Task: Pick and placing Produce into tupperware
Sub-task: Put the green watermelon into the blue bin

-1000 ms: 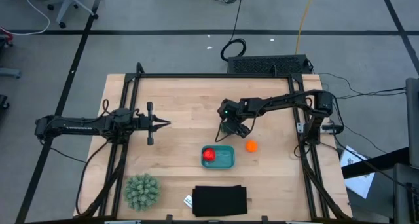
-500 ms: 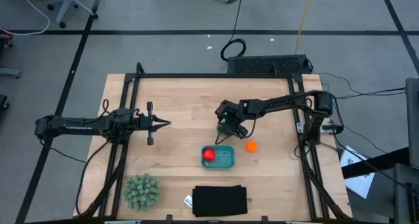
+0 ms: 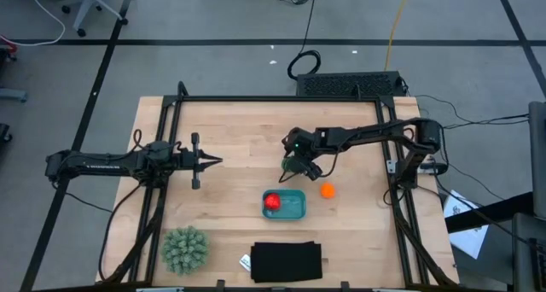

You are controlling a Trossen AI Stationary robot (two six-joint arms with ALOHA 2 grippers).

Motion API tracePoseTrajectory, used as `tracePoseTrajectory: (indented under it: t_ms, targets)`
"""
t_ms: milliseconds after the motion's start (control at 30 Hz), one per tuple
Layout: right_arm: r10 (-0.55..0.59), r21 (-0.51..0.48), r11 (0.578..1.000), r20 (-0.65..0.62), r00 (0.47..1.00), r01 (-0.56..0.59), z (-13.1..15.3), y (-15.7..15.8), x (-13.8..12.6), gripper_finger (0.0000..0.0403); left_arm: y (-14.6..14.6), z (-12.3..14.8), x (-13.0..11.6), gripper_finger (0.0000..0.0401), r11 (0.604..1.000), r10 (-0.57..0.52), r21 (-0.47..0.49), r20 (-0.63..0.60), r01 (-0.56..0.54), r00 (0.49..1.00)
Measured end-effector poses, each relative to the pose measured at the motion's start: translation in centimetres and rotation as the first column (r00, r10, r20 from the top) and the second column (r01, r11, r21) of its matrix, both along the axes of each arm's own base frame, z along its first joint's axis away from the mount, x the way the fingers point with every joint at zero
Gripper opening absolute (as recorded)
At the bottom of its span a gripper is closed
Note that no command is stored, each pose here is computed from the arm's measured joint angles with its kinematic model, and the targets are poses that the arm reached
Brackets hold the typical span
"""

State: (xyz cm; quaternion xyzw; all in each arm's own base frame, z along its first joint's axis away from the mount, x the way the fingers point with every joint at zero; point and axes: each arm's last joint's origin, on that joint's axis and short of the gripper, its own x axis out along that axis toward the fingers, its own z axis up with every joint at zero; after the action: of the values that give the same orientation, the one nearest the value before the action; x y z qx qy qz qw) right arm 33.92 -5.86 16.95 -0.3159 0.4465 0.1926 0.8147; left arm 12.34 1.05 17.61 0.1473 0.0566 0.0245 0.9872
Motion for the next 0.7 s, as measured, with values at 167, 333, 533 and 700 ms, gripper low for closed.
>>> tracePoseTrajectory:
  t_ms: [167,333,533,700]
  targets:
    - [-0.065,0.033,0.997,0.062,0.996,0.063,2.1,0.1,-0.4,0.0290,0.0,0.0,0.0,0.0021,1.000,0.000,0.000,-0.001,0.000,1.000]
    - [-0.125,0.089,0.990,0.129,0.984,0.114,4.3,0.7,-1.0,0.0290,0.0,0.0,0.0,0.0021,1.000,0.000,0.000,0.000,0.000,1.000]
    - [-0.180,0.163,0.975,0.193,0.965,0.150,6.7,2.1,-1.7,0.0290,0.0,0.0,0.0,0.0021,1.000,0.000,0.000,-0.001,0.000,1.000]
    - [-0.245,0.249,0.949,0.192,0.950,0.194,7.6,3.4,-2.1,0.0290,0.0,0.0,0.0,0.0021,1.000,0.000,0.000,0.000,0.000,1.000]
